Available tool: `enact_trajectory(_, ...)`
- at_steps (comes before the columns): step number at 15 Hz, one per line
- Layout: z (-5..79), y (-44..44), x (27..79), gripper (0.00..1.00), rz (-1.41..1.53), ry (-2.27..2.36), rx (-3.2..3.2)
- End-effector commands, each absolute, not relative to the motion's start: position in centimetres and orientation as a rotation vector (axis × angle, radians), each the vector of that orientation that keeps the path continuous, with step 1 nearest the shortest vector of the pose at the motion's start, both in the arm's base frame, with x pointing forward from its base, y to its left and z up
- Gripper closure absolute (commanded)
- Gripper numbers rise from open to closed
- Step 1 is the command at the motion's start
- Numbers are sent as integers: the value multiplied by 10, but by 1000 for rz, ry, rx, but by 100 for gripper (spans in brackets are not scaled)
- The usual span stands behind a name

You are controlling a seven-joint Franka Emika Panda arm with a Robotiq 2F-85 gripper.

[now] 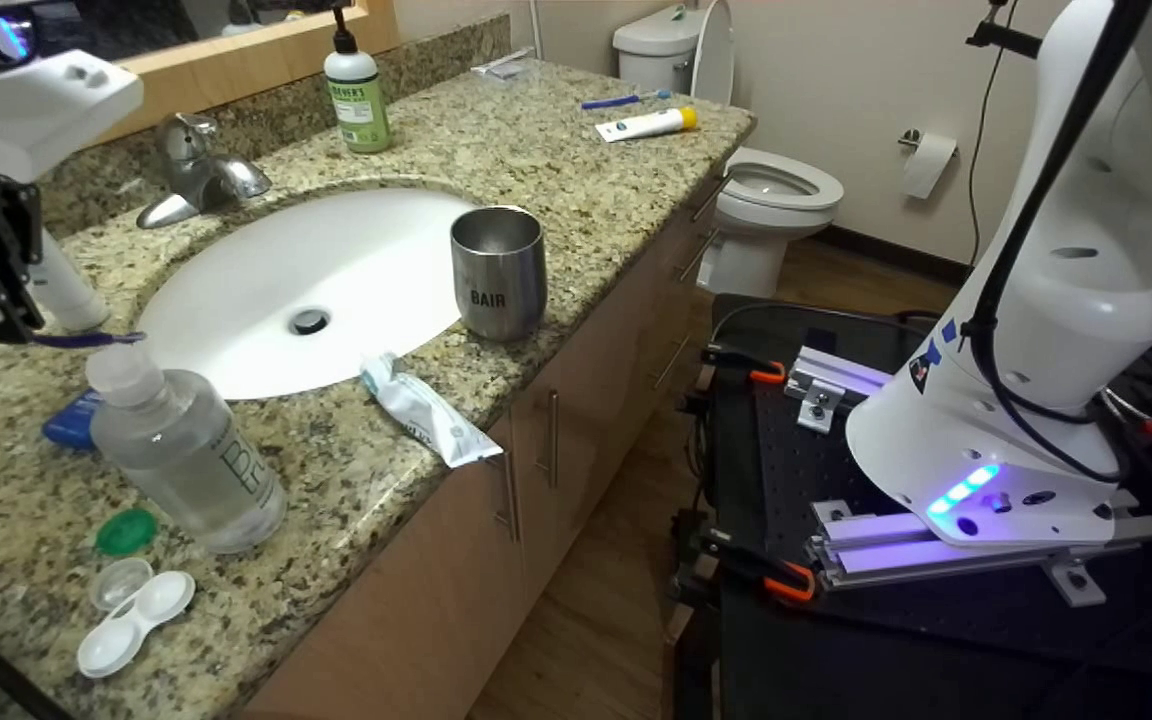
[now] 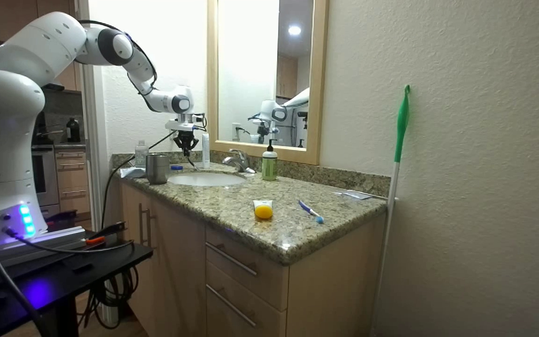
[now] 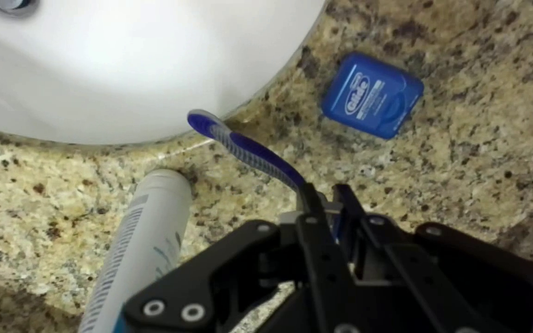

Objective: Put the stick shaver on the counter

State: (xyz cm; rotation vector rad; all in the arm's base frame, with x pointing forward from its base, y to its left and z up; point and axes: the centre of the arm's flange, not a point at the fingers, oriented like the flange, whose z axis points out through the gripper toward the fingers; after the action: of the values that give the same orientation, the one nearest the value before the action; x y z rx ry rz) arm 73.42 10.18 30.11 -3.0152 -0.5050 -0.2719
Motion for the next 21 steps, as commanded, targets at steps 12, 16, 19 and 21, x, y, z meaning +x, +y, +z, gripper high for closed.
enact_trajectory(12,307,156,742,97,-453,-937,-2865)
enact_trajectory(16,299,143,738,49,-429,-896,-2907)
enact_trajectory(19,300,131,737,27,-427,-862,-2896)
enact_trajectory(21,307,129,736,13,-442,-845,-2891)
